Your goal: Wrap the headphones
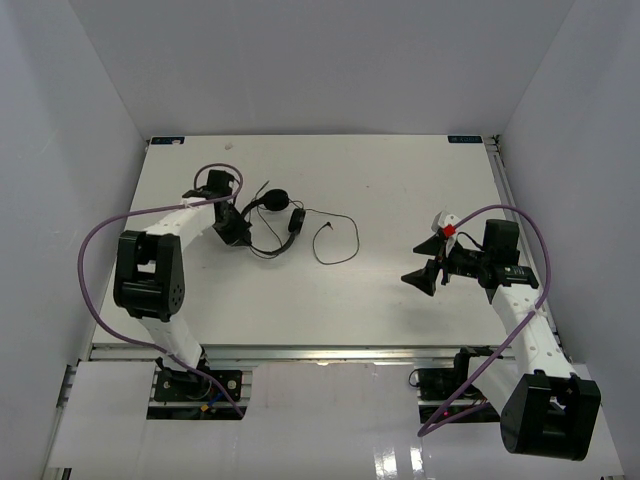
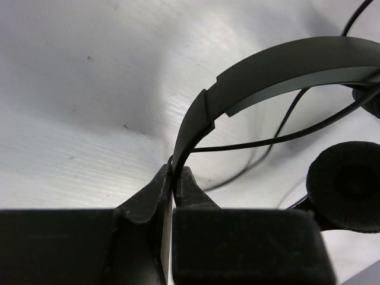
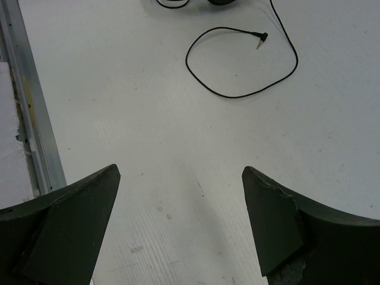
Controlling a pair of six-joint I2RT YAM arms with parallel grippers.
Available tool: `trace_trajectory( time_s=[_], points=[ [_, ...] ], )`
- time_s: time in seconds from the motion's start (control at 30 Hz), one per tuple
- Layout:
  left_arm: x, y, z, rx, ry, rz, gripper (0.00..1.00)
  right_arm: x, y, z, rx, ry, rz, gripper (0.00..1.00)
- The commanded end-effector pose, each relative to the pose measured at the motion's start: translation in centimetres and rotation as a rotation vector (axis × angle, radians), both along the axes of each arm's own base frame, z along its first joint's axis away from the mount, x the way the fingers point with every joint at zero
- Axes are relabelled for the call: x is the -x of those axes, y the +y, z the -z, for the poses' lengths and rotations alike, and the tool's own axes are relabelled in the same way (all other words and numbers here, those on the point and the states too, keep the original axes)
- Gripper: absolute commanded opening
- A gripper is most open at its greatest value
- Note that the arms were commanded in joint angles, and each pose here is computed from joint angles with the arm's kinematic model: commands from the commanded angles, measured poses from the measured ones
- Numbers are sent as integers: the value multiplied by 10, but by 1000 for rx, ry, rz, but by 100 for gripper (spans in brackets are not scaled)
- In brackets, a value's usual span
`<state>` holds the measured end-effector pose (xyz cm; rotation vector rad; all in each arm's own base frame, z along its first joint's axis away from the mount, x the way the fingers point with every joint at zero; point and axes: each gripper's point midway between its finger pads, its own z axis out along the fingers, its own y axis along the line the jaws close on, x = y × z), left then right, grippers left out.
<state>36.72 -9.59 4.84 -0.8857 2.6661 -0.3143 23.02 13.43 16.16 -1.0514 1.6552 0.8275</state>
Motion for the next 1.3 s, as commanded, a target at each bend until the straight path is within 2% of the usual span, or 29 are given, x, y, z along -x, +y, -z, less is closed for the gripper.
trace_trajectory(
  time_s=[0.0, 0.07, 0.17, 0.3, 0.37, 0.47, 0.63, 0.8, 0.97, 1.03, 1.1, 1.27],
  points=[
    [-21, 7, -85, -81, -265, 193, 0, -1, 2, -11, -1, -37, -33, 90],
    [-16, 12, -105, -141, -329, 295, 0, 8, 8, -12, 6, -84, -116, 90],
    [-11, 17, -129, -229, -385, 402, 0, 33, 17, -10, 2, -73, -231, 90],
    [2, 37, -151, -511, -350, 494, 0, 52, 34, -7, 36, -110, -360, 90],
    [9, 27, -157, -587, -347, 548, 0, 47, 39, -11, 80, -145, -370, 90],
    [20, 16, -159, -656, -300, 584, 0, 19, 49, -35, 108, -192, -278, 90],
    [32, -3, -166, -624, -332, 614, 0, -10, 78, -90, -45, -152, -155, 90],
    [44, -2, -181, -631, -374, 614, 0, -24, 100, -112, -117, -54, -186, 90],
    [55, -12, -198, -561, -442, 625, 0, -24, 120, -94, -191, 212, -275, 90],
    [59, -14, -202, -536, -450, 627, 0, -14, 129, -78, -194, 262, -293, 90],
    [61, -15, -207, -519, -466, 618, 0, -12, 134, -70, -180, 222, -282, 90],
    [66, -32, -213, -412, -494, 630, 0, -2, 154, -51, -115, -33, -341, 90]
  ],
)
